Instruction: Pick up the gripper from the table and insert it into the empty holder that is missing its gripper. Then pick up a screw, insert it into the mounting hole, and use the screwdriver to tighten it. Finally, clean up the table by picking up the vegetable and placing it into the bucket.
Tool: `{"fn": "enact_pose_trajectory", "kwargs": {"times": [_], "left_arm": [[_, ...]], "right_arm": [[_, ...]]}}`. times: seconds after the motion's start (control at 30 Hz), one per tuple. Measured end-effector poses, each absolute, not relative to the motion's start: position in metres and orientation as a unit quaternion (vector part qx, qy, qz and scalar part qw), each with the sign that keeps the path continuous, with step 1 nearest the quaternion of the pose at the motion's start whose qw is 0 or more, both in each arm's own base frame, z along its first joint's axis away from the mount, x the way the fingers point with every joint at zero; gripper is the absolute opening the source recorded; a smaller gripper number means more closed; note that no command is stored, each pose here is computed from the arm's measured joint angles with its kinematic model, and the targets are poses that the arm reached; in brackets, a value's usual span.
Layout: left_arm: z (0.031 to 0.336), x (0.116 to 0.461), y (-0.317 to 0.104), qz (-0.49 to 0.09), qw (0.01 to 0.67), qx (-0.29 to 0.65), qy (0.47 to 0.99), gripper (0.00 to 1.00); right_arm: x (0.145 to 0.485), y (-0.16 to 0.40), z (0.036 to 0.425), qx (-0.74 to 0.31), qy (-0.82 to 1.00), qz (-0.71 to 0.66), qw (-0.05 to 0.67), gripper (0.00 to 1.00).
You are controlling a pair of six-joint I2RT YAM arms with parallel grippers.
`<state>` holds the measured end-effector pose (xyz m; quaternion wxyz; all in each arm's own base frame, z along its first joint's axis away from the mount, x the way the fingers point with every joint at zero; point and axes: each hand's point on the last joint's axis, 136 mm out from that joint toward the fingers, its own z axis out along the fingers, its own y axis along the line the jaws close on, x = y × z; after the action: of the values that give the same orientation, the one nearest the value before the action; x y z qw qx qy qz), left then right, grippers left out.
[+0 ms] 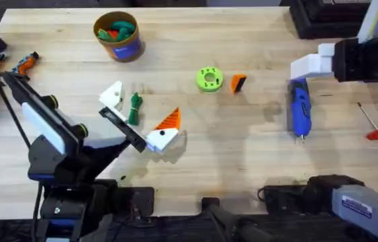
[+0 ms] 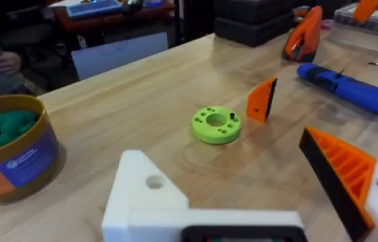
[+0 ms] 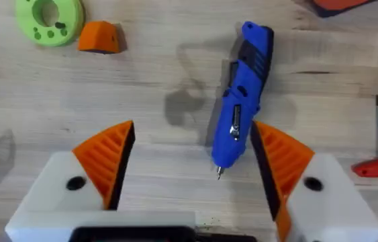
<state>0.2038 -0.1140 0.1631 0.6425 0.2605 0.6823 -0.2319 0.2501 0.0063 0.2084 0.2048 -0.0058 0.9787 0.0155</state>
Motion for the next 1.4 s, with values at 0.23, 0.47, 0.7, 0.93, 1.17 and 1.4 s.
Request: {"fn": "enact_pose_trajectory", "kwargs": {"times": [0.23, 0.47, 0.7, 0.93, 1.17, 1.4], "left_arm": [[0.164, 0.192, -0.124, -0.265, 0.634, 0.291, 0.666, 0.985], [0.162, 0.164, -0.146, -0.337, 0.599, 0.348, 0.638, 0.986], [0.162, 0.145, -0.156, -0.381, 0.573, 0.380, 0.618, 0.986], [0.162, 0.133, -0.161, -0.408, 0.556, 0.398, 0.604, 0.986], [0.162, 0.133, -0.161, -0.407, 0.557, 0.398, 0.604, 0.986], [0.161, 0.137, -0.160, -0.401, 0.561, 0.392, 0.609, 0.986]], "right_arm": [[0.250, 0.006, 0.208, -0.006, 0.979, 0.016, 0.205, 0.990], [0.250, 0.006, 0.208, -0.006, 0.979, 0.016, 0.205, 0.990], [0.250, 0.006, 0.208, -0.006, 0.979, 0.016, 0.205, 0.990], [0.250, 0.006, 0.208, -0.006, 0.979, 0.016, 0.205, 0.990], [0.250, 0.006, 0.208, -0.006, 0.979, 0.016, 0.205, 0.990], [0.250, 0.006, 0.208, -0.006, 0.979, 0.016, 0.205, 0.991]]}}
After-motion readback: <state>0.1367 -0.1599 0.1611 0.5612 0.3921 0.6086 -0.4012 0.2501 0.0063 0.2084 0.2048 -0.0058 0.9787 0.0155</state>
